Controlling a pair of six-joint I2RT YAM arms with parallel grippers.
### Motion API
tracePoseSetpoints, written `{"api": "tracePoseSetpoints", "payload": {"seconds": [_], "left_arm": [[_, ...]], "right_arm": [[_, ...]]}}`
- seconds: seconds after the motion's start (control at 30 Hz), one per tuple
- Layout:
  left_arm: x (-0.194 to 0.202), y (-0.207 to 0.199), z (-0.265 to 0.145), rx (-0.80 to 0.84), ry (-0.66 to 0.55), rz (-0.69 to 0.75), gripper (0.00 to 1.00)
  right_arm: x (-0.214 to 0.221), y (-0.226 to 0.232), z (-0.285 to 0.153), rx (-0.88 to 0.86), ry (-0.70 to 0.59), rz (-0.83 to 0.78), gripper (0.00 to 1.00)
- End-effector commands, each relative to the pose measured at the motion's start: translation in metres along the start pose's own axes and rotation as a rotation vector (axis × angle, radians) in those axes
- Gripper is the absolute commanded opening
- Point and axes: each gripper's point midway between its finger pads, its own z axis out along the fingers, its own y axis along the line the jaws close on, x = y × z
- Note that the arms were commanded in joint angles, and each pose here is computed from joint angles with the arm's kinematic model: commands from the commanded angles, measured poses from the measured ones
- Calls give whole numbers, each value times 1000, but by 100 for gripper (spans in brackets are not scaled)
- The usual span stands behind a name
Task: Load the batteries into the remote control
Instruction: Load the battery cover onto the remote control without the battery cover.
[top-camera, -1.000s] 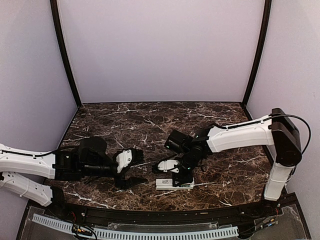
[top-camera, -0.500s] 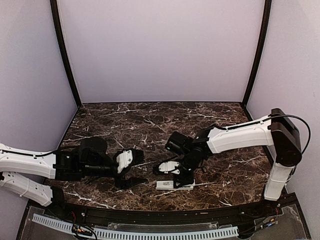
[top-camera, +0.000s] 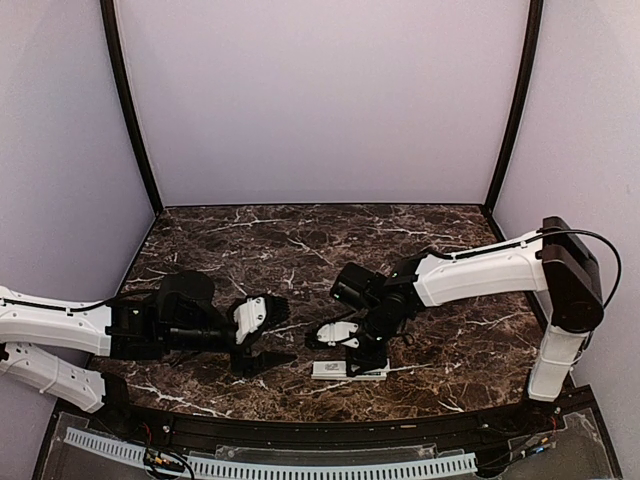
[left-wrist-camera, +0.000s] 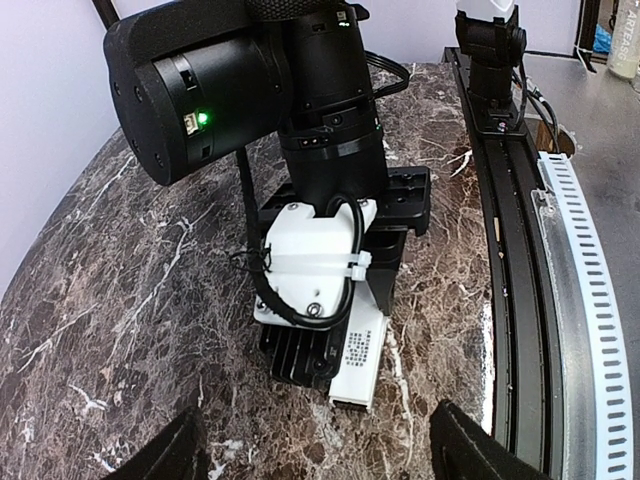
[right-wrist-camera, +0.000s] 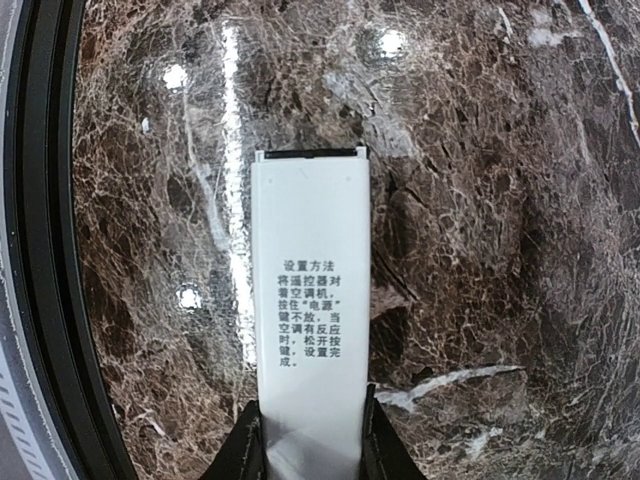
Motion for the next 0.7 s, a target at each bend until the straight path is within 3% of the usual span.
{"api": "tracePoseSetpoints", "payload": {"seconds": [0.0, 0.47, 0.67], "left_arm": [[-6, 1, 0, -3, -3, 10, 76], [-6, 2, -1, -10, 0, 11, 76], [-5, 0, 0, 3, 4, 12, 76]], "right_arm": [[-4, 2, 1, -13, -1, 14, 16], [-4, -3, 6, -4, 9, 18, 30], [-8, -2, 3, -10, -1, 16, 44]]}}
